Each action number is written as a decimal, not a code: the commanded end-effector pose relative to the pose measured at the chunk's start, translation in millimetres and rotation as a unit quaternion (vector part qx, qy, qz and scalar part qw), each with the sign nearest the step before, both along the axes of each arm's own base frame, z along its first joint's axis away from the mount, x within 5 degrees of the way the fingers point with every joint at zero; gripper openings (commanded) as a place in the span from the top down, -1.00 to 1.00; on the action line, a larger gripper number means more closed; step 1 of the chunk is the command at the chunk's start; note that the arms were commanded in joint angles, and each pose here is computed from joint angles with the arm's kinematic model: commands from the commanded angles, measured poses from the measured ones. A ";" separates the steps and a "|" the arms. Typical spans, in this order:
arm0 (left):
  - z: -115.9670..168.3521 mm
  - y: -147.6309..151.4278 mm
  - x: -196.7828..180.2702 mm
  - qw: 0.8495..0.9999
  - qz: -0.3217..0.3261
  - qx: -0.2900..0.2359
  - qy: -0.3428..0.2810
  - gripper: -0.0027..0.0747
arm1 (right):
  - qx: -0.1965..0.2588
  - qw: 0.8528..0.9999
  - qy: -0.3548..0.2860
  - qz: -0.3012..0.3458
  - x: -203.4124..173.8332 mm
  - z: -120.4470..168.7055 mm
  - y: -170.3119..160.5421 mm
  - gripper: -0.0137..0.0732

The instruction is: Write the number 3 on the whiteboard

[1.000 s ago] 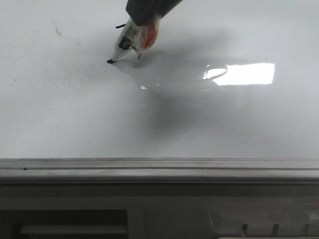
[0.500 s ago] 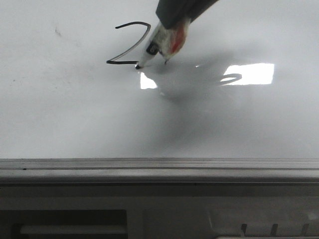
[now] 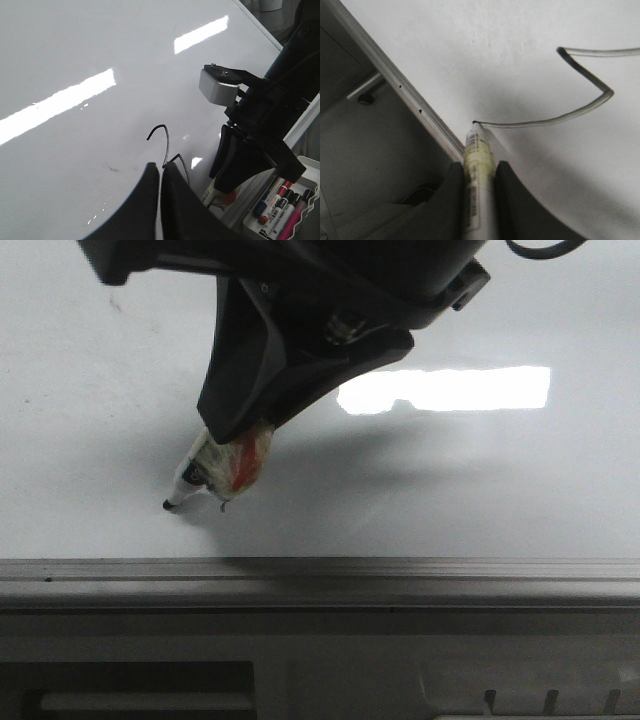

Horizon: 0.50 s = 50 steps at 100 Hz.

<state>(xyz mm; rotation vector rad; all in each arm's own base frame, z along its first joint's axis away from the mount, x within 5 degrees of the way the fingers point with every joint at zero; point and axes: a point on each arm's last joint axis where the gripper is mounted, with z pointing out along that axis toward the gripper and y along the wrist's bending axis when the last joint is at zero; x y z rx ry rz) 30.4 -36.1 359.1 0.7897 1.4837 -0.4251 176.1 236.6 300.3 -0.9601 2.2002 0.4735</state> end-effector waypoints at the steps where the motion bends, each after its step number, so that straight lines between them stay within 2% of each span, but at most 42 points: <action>1: 13.7 0.1 0.1 0.999 0.000 -0.040 -0.022 0.98 | 0.032 0.998 -0.050 0.004 0.5 29.5 -3.0 0.78; 17: 13.7 0.0 0.1 0.999 0.000 -0.041 -0.022 0.93 | 0.091 0.984 -0.142 0.055 -23.1 92.5 -13.7 0.78; 25: 13.9 -2.4 0.9 0.999 -0.007 -0.049 -0.008 0.65 | 0.107 0.974 -0.182 0.087 -40.0 118.7 -22.5 0.78; 30: 13.5 -5.6 2.1 0.999 -0.015 -0.051 0.012 0.40 | 0.101 0.969 -0.198 0.106 -48.6 128.3 -28.1 0.78; 39: 12.2 -13.1 5.4 0.998 -0.034 -0.025 0.056 -0.02 | 0.070 0.967 -0.204 0.138 -61.7 132.4 -36.7 0.78; 43: 12.7 -16.9 5.3 0.996 -0.052 -0.001 0.066 -0.12 | 0.052 0.967 -0.200 0.152 -66.8 131.1 -39.7 0.78; 50: 15.2 -25.7 4.5 0.991 -0.102 0.056 0.059 -0.13 | 0.015 0.967 -0.185 0.177 -73.7 124.8 -41.0 0.78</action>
